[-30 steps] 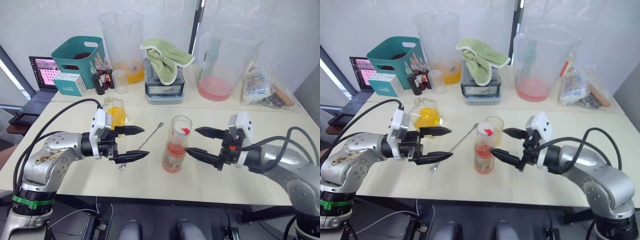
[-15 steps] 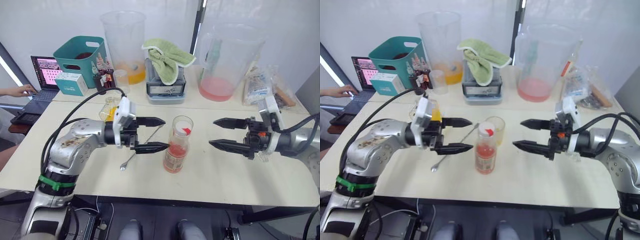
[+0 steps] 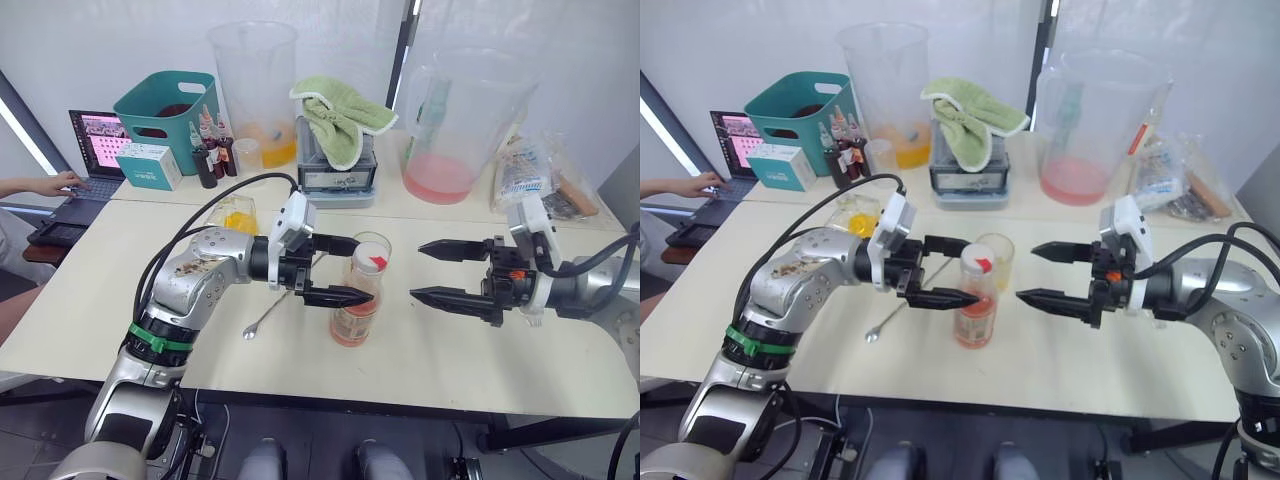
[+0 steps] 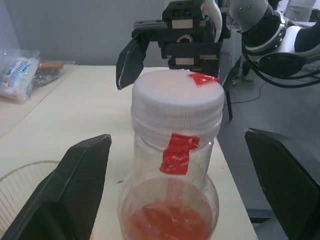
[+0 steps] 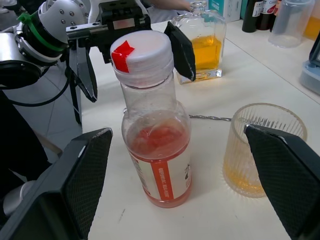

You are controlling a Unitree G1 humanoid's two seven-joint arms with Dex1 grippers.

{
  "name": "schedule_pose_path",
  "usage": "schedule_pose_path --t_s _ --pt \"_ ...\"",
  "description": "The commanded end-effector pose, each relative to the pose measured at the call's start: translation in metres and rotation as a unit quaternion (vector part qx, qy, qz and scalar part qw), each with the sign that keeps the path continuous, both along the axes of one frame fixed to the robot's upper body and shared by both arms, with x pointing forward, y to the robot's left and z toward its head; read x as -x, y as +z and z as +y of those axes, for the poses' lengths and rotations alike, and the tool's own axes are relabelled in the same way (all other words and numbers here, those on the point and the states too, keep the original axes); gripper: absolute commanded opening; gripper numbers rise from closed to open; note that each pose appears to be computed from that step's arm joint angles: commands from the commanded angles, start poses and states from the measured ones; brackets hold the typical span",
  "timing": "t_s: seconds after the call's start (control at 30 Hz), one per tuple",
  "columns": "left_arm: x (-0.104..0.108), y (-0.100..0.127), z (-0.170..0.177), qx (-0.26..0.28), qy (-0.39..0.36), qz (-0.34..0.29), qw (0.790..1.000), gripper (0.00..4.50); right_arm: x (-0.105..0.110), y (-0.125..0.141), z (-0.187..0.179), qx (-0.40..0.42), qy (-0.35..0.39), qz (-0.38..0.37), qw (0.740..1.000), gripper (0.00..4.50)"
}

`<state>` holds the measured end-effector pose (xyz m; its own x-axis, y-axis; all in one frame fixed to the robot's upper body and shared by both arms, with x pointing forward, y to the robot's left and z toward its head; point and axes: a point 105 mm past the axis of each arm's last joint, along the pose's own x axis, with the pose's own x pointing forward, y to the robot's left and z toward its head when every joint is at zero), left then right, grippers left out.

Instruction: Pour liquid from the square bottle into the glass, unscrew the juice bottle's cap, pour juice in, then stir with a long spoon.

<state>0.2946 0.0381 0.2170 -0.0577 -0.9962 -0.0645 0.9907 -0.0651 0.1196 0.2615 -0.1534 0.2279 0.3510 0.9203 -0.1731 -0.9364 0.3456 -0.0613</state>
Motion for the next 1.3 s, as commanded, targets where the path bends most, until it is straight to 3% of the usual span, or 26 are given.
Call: schedule_pose_path --t_s 0.03,0.23,0.3,0.73,1.03,1.3 --pt "0.003 0.008 -0.003 0.005 -0.016 -0.02 1.0 3.68 0.005 0.01 0.005 -0.007 0.008 -0.02 1.0 4.5" --pt "0.003 -0.005 -0.007 -0.011 -0.017 -0.028 0.999 1.7 0.005 0.017 0.016 -0.019 0.009 -0.035 0.999 4.5" --pt "0.001 -0.007 -0.007 -0.013 -0.013 -0.034 0.999 1.39 0.006 0.019 0.021 -0.019 0.011 -0.04 0.999 4.5" --pt "0.0 -0.009 -0.007 -0.014 -0.015 -0.051 0.999 1.35 0.004 0.025 0.05 -0.044 0.0 -0.044 0.998 4.5" --pt "0.001 -0.009 -0.009 -0.011 -0.018 -0.051 0.998 1.35 0.0 0.016 0.052 -0.033 -0.011 -0.038 0.999 1.71" --pt "0.002 -0.011 -0.008 -0.015 -0.022 -0.049 0.998 1.35 0.002 0.019 0.054 -0.045 0.008 -0.037 0.998 1.7"
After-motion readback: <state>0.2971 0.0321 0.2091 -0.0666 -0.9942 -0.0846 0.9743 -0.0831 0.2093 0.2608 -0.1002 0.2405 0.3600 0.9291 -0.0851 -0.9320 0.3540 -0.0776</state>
